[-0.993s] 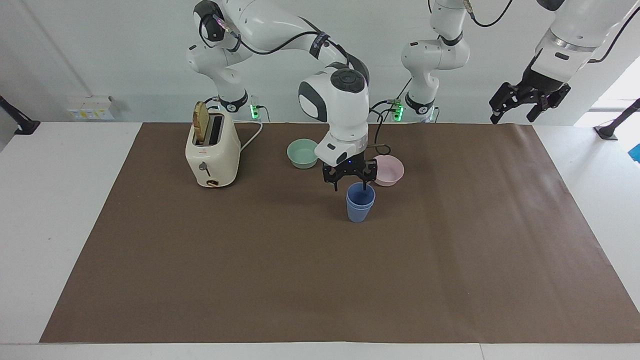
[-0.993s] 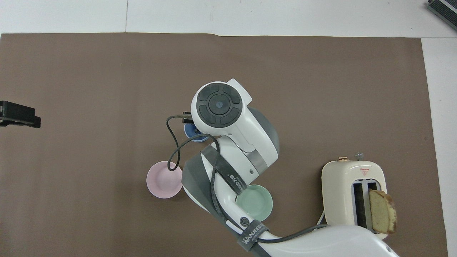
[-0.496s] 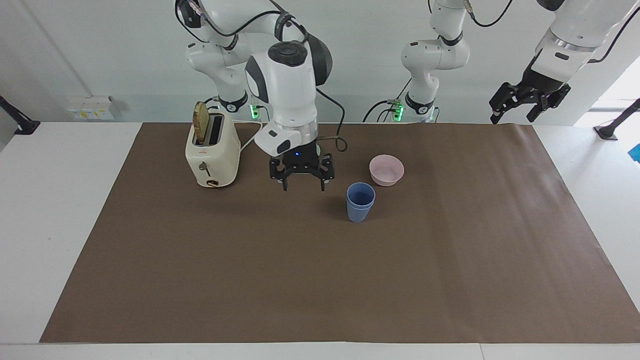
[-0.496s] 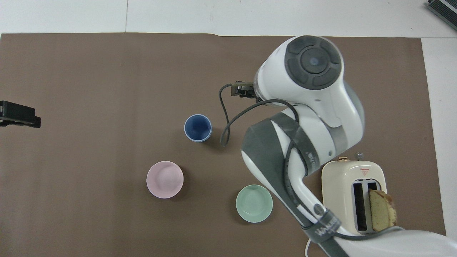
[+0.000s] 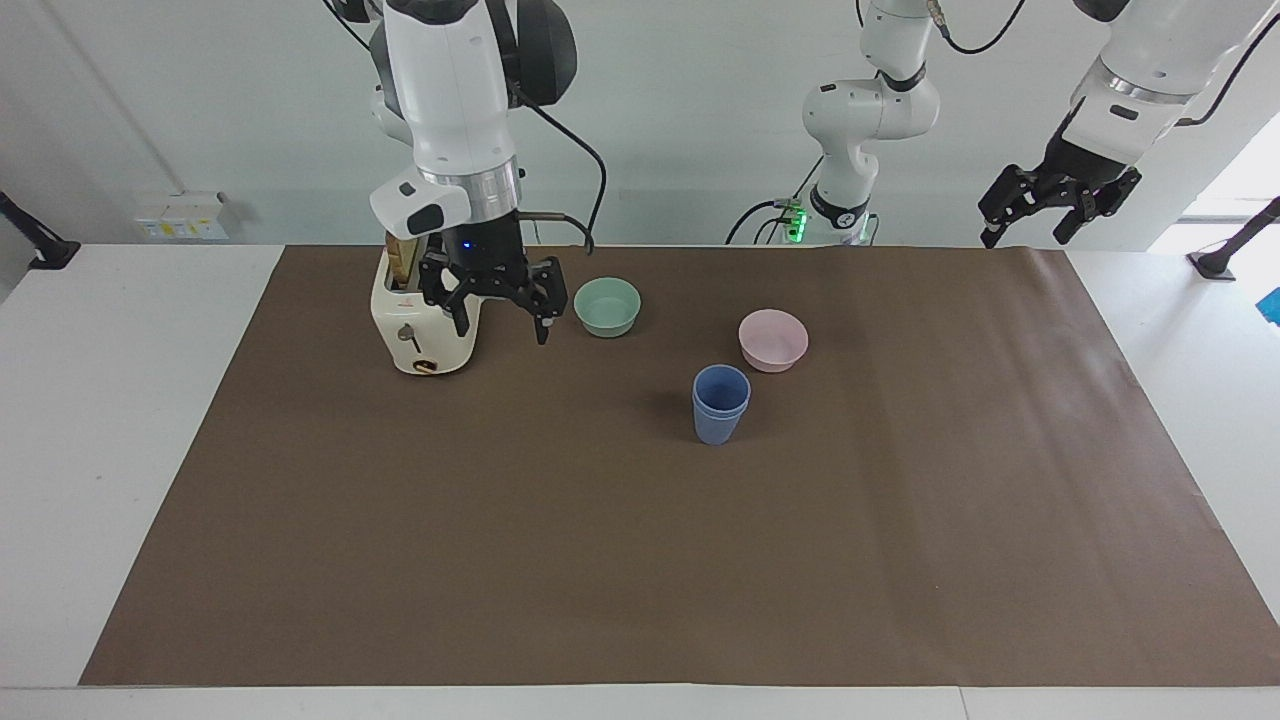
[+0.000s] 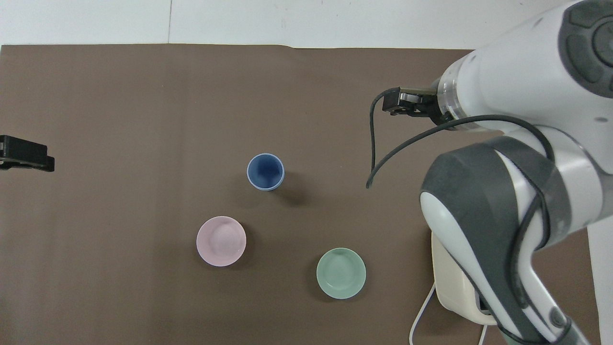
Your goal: Stack blue cups with both arms
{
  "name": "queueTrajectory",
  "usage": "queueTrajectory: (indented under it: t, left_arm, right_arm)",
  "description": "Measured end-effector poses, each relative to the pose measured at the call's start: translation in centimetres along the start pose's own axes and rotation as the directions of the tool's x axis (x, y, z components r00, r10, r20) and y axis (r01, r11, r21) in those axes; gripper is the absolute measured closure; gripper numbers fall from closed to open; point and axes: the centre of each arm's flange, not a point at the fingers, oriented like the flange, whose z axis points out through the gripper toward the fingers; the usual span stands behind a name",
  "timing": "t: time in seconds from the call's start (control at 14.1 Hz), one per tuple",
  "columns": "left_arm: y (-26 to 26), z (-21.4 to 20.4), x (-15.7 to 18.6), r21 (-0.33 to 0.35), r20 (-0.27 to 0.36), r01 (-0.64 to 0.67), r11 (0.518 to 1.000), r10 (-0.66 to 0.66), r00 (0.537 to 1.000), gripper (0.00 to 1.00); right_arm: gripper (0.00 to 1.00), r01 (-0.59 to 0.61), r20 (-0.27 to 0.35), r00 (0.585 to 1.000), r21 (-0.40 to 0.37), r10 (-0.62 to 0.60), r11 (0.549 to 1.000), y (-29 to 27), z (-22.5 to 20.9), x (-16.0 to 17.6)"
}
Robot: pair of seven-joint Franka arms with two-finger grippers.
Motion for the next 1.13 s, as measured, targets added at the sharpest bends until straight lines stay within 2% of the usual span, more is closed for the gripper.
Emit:
queueTrajectory:
  t: [0.35,0.57,0.92,1.13]
  left_arm:
    - [0.0,0.0,0.0,0.0,0.0,0.0,1.0,0.0,1.0,0.0]
    - [0.0,0.0,0.0,0.0,0.0,0.0,1.0,0.0,1.0,0.0]
    - [0.0,0.0,0.0,0.0,0.0,0.0,1.0,0.0,1.0,0.0]
    - [0.0,0.0,0.0,0.0,0.0,0.0,1.0,0.0,1.0,0.0]
  right_arm:
    - [0.0,-0.049,0.032,0.998,-0.045,0.051,0.998,4.9,-4.3,-1.0]
    - [0.0,-0.009,0.08,0.997,-0.078,0.015,0.997,9.6,-5.7,-0.9]
    - [0.0,0.05,0.138,0.989,-0.048,-0.043,0.998,18.6,-9.4,-1.8]
    - [0.0,0.051,0.157,0.987,-0.042,-0.044,0.998,19.9,-10.7,-3.0]
